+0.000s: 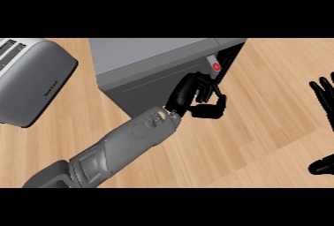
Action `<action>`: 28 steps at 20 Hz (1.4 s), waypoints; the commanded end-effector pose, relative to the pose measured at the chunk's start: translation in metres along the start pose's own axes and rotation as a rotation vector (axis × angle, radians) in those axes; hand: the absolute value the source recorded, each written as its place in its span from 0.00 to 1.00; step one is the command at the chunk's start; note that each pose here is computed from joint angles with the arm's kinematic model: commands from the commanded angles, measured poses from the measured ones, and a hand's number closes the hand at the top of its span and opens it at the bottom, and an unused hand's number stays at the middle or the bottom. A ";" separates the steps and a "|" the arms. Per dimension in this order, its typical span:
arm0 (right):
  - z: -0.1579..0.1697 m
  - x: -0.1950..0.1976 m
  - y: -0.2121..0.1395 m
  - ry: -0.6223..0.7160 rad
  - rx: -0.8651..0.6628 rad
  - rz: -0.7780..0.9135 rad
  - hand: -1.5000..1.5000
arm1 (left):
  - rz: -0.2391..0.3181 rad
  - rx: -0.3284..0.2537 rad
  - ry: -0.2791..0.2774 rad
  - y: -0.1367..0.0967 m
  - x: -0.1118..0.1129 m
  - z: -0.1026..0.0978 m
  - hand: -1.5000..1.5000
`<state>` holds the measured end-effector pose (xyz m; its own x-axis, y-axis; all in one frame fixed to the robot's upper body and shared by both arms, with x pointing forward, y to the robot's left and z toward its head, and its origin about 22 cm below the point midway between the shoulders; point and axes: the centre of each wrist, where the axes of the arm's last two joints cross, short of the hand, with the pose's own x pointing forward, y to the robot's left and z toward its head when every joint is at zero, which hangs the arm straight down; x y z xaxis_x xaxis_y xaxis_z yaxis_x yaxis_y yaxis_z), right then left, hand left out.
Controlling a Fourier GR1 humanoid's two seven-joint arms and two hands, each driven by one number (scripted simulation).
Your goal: Pick up the milk, place it into the microwave and close the microwave
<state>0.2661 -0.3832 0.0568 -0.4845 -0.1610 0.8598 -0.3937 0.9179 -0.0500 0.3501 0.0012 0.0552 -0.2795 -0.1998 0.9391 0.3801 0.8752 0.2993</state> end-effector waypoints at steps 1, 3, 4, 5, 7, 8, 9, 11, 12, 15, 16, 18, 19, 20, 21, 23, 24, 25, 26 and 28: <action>-0.010 0.000 0.005 -0.016 0.102 -0.063 0.00 | 0.014 -0.032 -0.081 -0.016 0.031 -0.016 1.00; -0.019 0.008 0.002 -0.008 0.146 -0.039 0.00 | 0.022 -0.023 -0.072 -0.015 0.030 -0.016 1.00; -0.025 0.013 0.003 -0.017 0.173 -0.023 0.00 | 0.026 -0.020 -0.073 -0.016 0.032 -0.017 1.00; -0.029 0.014 0.008 -0.017 0.221 -0.035 1.00 | 0.027 -0.023 -0.077 -0.016 0.032 -0.016 1.00; -0.043 0.023 0.014 -0.032 0.337 -0.037 1.00 | 0.026 -0.015 -0.072 -0.017 0.030 -0.015 1.00; -0.050 0.025 0.022 -0.045 0.388 -0.047 1.00 | 0.028 -0.015 -0.069 -0.017 0.031 -0.016 1.00; -0.053 0.027 0.026 -0.046 0.426 -0.053 1.00 | 0.033 -0.010 -0.063 -0.016 0.028 -0.015 1.00; -0.059 0.031 0.032 -0.057 0.457 -0.059 1.00 | 0.028 -0.003 -0.064 -0.016 0.032 -0.018 1.00; -0.061 0.031 0.036 -0.061 0.475 -0.068 1.00 | 0.030 0.008 -0.064 -0.014 0.031 -0.019 1.00; -0.066 0.036 0.045 -0.054 0.524 -0.066 1.00 | 0.033 0.012 -0.067 -0.015 0.034 -0.021 1.00; -0.066 0.036 0.047 -0.058 0.525 -0.072 1.00 | 0.035 0.020 -0.054 -0.014 0.030 -0.020 1.00; -0.070 0.040 0.052 -0.066 0.548 -0.074 1.00 | 0.019 0.022 -0.064 -0.015 0.029 -0.019 1.00; -0.069 0.040 0.056 -0.066 0.554 -0.084 1.00 | 0.032 0.036 -0.054 -0.013 0.029 -0.019 1.00; -0.069 0.041 0.057 -0.060 0.560 -0.082 1.00 | 0.036 0.045 -0.049 -0.013 0.029 -0.020 1.00; -0.069 0.041 0.060 -0.058 0.573 -0.086 1.00 | 0.034 0.037 -0.060 -0.014 0.031 -0.020 1.00; -0.071 0.045 0.065 -0.076 0.584 -0.093 1.00 | 0.034 0.051 -0.052 -0.013 0.026 -0.018 1.00; -0.074 0.046 0.068 -0.078 0.598 -0.090 1.00 | 0.030 0.052 -0.059 -0.014 0.030 -0.019 1.00; -0.071 0.045 0.068 -0.069 0.589 -0.100 1.00 | 0.032 0.053 -0.058 -0.014 0.028 -0.018 1.00; -0.073 0.046 0.073 -0.073 0.603 -0.095 1.00 | 0.035 0.067 -0.053 -0.013 0.027 -0.019 1.00; -0.071 0.047 0.074 -0.065 0.610 -0.103 1.00 | 0.030 0.074 -0.057 -0.013 0.027 -0.019 1.00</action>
<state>0.2726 -0.3022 0.1290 -0.4699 -0.2256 0.8534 -0.7651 0.5863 -0.2663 0.3540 0.0103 0.0519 -0.2578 -0.1949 0.9463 0.2683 0.9265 0.2639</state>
